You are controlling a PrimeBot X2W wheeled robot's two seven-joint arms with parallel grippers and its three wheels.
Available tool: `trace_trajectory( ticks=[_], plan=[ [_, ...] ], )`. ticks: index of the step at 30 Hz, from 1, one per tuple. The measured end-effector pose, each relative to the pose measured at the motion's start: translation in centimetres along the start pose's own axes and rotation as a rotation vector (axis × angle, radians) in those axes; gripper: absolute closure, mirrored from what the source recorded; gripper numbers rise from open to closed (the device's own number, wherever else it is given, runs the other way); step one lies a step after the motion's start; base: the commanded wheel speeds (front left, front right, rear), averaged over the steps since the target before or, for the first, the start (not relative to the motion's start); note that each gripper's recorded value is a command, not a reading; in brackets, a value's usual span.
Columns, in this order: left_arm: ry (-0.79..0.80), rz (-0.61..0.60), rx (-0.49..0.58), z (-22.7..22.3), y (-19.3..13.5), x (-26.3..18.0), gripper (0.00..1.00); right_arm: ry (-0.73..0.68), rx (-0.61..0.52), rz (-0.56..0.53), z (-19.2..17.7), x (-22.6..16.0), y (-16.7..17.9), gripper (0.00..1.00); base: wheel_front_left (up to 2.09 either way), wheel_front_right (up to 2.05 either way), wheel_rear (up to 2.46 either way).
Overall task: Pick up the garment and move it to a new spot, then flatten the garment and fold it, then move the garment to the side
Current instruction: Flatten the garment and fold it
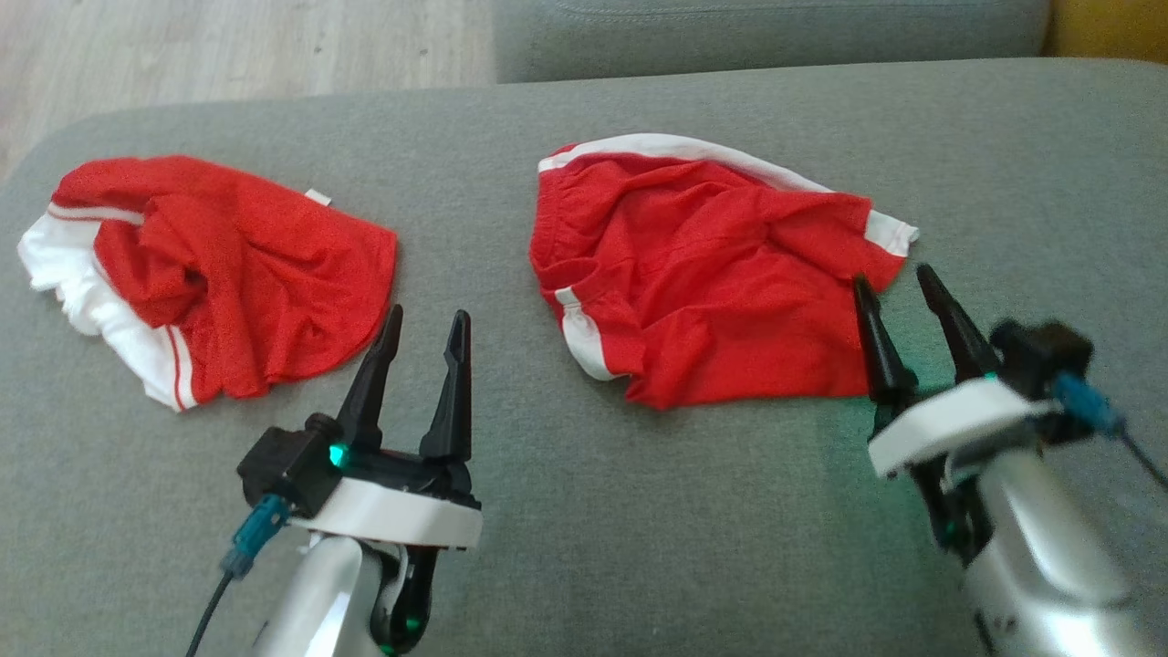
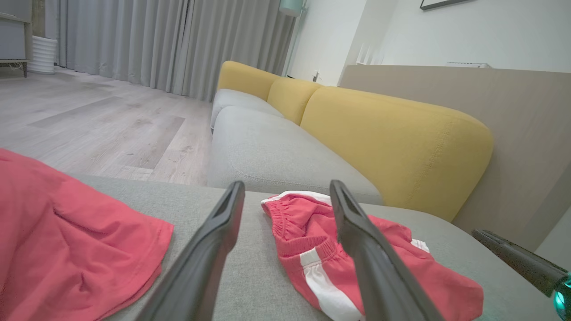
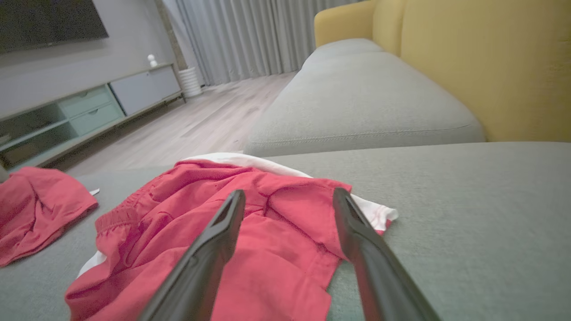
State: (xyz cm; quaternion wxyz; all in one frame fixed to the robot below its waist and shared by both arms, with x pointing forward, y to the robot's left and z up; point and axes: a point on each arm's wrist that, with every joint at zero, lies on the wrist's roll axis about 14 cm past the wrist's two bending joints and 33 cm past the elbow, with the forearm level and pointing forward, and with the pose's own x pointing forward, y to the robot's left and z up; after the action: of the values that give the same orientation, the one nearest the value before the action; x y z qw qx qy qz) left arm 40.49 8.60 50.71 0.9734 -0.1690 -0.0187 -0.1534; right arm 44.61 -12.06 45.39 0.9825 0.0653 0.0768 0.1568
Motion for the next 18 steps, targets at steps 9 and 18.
trace_trajectory(
  ticks=[9,18],
  plan=[
    [-0.002,-0.028,-0.004,0.0,-1.0,0.1,0.00,0.010,0.080,-0.149,-3.4,-6.0,-0.2,0.00,0.00,0.00,0.00],
    [0.015,-0.011,-0.006,-0.6,-0.4,-0.1,0.00,0.097,0.022,-0.167,-2.0,-2.8,-1.8,0.00,0.00,0.00,0.00]
  ],
)
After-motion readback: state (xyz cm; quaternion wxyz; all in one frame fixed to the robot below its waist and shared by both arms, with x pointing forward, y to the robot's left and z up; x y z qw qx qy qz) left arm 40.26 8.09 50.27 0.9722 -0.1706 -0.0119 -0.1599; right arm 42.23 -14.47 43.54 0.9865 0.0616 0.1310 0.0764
